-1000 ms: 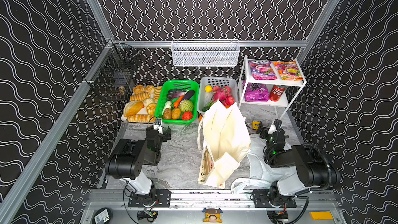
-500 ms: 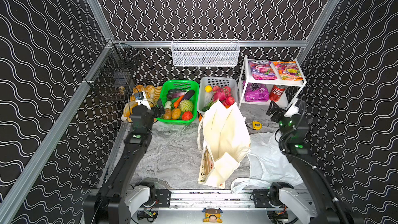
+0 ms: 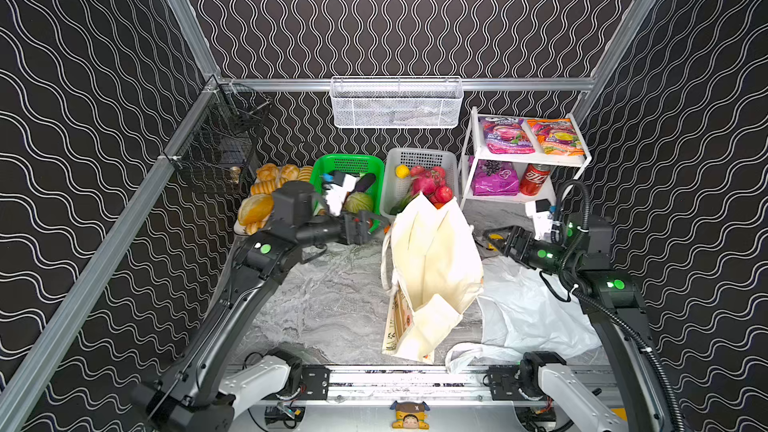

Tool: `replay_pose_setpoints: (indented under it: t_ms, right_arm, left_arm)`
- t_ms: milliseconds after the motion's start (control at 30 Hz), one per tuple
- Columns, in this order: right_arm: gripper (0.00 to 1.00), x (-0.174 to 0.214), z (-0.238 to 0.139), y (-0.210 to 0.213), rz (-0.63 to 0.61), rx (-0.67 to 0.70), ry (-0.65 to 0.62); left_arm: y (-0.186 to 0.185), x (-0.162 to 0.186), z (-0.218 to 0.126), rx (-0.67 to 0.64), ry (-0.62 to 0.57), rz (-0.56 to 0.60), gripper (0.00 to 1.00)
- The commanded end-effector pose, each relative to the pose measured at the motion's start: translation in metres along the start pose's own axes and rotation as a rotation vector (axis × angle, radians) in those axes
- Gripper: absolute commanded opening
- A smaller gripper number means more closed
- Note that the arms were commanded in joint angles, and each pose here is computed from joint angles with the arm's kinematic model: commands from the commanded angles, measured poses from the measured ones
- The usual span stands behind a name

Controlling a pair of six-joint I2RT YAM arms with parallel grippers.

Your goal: Place the mixed food into the grocery bags and tie them

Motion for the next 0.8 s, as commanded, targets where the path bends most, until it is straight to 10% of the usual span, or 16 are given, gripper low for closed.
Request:
replay_pose_setpoints:
  t_ms: [0, 267, 533, 767]
  right_arm:
    - [0.79, 0.024, 0.001, -0.001, 0.038, 0.036, 0.131]
    - [0.67, 0.047, 0.023, -0.005, 0.032, 0.125, 0.243]
    - [0.09, 0.044, 0.039, 0.009, 0.016, 0.080, 0.283]
    - [0.00, 0.028, 0.064, 0.040, -0.060, 0.013, 0.294]
  left_arm:
    - [0.007, 0.030, 0.014, -0.103, 0.178, 0.019, 0.90]
    - [0.009, 0.055, 0.048, -0.186, 0.317, 0.053, 0.81]
    - [0.030, 0.052, 0.052, -0.323, 0.247, 0.004, 0.18]
    - [0.047, 0.044, 0.022, -0.526, 0.168, 0.015, 0.00]
Point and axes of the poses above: each gripper's point midway between its finger pads, its own z axis out along the fingers, its own y axis along the line the jaws close on, x = y × z, the point moved 4 cm from there along -z, back along the fingers, and after that the axes turned 1 degree about -z, right-handed, at the moved point
